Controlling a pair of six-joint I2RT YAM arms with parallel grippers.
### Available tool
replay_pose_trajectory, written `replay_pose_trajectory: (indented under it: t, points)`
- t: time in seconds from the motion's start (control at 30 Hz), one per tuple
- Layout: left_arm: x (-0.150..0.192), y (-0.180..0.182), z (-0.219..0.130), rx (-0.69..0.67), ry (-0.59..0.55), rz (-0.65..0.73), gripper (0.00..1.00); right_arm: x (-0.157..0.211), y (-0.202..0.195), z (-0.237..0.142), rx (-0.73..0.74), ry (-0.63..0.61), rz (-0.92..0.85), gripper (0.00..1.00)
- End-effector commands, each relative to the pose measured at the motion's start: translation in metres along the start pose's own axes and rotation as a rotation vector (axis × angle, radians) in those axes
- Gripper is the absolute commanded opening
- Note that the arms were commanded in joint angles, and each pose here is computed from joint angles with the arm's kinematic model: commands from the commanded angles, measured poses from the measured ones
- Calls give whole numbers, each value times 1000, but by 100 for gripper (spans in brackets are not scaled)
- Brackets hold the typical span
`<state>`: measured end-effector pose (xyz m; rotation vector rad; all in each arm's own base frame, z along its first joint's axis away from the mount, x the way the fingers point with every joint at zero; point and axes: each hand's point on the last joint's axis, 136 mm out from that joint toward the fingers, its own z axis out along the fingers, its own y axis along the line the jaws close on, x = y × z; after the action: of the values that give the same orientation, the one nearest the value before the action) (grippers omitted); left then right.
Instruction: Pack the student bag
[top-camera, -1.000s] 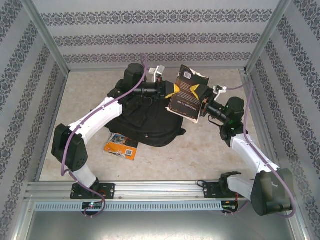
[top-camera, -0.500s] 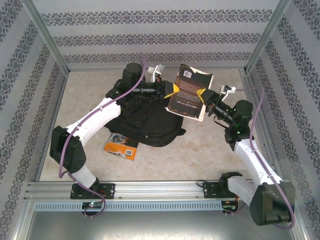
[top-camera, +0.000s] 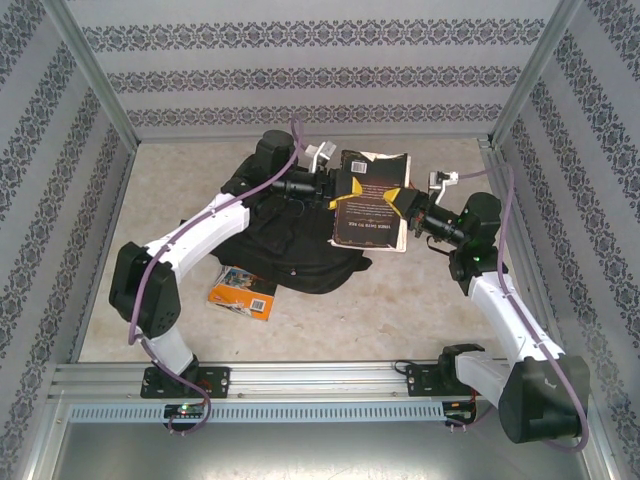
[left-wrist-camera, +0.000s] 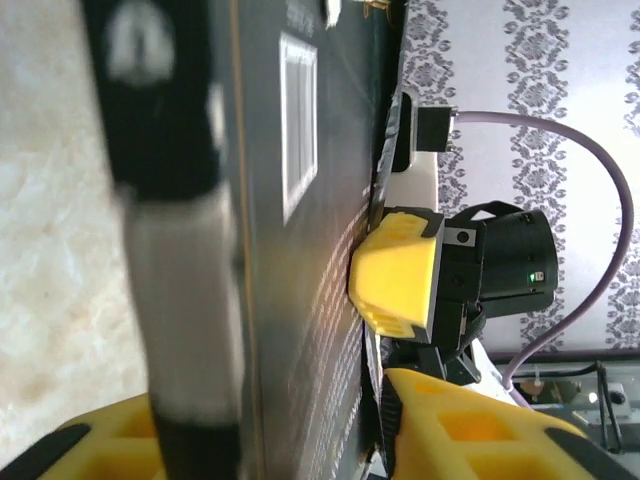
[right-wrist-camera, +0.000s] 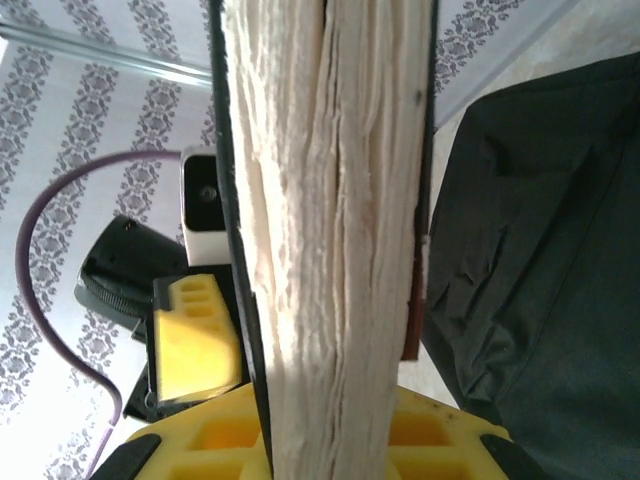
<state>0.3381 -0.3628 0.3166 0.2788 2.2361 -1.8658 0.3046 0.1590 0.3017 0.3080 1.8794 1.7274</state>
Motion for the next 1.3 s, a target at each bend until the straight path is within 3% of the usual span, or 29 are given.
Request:
replay_pose_trajectory:
  t: [0.0,0.03,0.1,0.17,0.27,0.4,0.57,0.9,1.07,1.27]
  points:
    - [-9,-32,1,131,-6,81,20,9,23,3,-54,68,-87,14]
    - [-13,-33,0,143,-29,75,11,7,20,3,-44,58,-74,18]
    - [-21,-31,-4,148,-88,53,0,3,16,1,-33,25,-52,46]
    - [-30,-32,-8,149,-159,27,0,3,14,1,-26,-10,-37,64]
    - [-44,-36,-18,157,-282,-5,0,10,16,5,-24,-60,-31,82]
    - [-61,-36,-39,142,-467,-30,0,14,22,4,-52,-182,-25,96]
    - [-72,-38,-60,141,-620,-34,0,17,26,-5,-70,-323,-30,98]
    - [-78,-35,-65,128,-677,-48,0,25,24,8,-110,-316,7,97]
    - [-73,-29,-62,113,-692,-59,0,16,36,20,-125,-347,-14,93]
    - [-64,-22,-53,97,-684,-77,0,-3,48,41,-154,-373,-31,80]
